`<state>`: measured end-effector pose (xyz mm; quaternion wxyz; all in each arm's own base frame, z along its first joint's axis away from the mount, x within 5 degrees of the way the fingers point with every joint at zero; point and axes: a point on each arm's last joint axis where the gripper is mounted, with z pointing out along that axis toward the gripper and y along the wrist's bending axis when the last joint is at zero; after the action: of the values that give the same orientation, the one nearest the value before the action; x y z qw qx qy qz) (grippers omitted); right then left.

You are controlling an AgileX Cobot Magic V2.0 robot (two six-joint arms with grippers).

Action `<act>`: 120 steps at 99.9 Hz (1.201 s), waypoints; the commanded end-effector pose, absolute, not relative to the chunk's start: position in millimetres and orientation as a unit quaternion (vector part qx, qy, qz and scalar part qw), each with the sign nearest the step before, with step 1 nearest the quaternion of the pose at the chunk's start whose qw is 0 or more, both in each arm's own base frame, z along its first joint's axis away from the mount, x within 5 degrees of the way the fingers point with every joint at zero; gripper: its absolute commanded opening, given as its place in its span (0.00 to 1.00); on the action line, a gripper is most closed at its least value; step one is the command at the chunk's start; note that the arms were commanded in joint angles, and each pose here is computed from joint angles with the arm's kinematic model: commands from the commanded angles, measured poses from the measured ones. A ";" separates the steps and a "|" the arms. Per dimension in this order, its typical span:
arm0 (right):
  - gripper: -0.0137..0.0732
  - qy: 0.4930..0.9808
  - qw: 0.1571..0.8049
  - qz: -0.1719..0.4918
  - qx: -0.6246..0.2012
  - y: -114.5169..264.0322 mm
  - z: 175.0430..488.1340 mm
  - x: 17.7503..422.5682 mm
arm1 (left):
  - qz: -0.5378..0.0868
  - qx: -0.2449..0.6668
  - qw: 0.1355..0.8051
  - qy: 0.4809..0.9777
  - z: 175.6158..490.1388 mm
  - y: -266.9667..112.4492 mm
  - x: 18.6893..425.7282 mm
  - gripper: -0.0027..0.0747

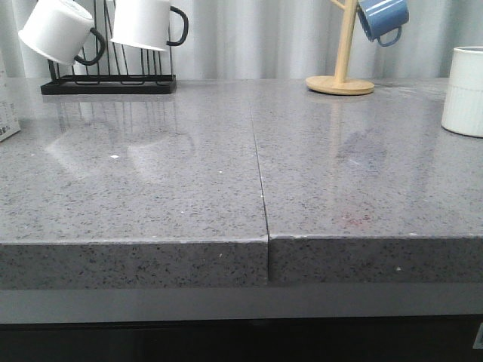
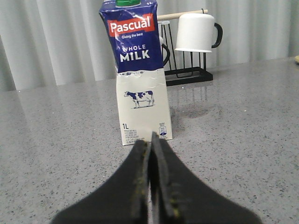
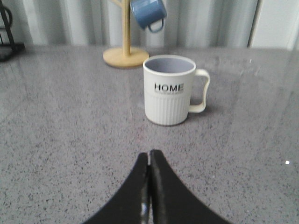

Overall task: Place milk next to cup
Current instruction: 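Open the right gripper and approach the white HOME mug, then close the right gripper on the white HOME mug's handle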

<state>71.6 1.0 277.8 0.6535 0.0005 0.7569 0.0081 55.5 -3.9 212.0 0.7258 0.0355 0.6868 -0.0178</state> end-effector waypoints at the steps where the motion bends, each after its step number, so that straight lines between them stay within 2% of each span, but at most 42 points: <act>1: 0.02 0.752 0.659 0.003 0.001 0.3 302.0 85.2 | -0.028 0.038 0.746 0.664 203.5 -5.4 54.6 0.01; 17: 0.02 0.774 0.633 0.004 0.002 0.3 307.5 107.4 | -0.028 0.038 0.746 0.664 203.5 -5.4 54.6 0.01; 41: 0.02 0.769 0.639 0.004 0.003 0.1 306.9 121.9 | -0.028 0.038 0.746 0.664 203.5 -5.4 54.6 0.01; 48: 0.06 0.771 0.637 0.004 0.003 0.1 306.6 121.8 | -0.028 0.038 0.746 0.664 203.5 -5.4 54.6 0.01; 55: 0.17 0.771 0.636 0.004 0.003 0.1 306.3 121.8 | -0.028 0.038 0.746 0.664 203.5 -5.4 54.6 0.01; 70: 0.55 0.771 0.636 0.004 0.003 0.1 306.1 121.8 | -0.028 0.038 0.746 0.664 203.5 -5.4 54.6 0.01; 77: 0.66 0.768 0.640 0.003 0.002 0.0 307.0 121.9 | -0.028 0.038 0.746 0.664 203.5 -5.4 54.6 0.01; 98: 0.65 0.755 0.655 -0.007 0.013 -3.9 311.0 132.7 | -0.028 0.038 0.746 0.664 203.5 -5.4 54.6 0.01; 120: 0.65 0.762 0.643 -0.043 0.059 -23.8 308.8 164.8 | -0.028 0.038 0.746 0.664 203.5 -5.4 54.6 0.01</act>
<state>150.7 -15.0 289.4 0.5958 0.0450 0.8015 -0.0252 55.5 -3.9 212.0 0.7258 0.0355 0.6868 -0.0178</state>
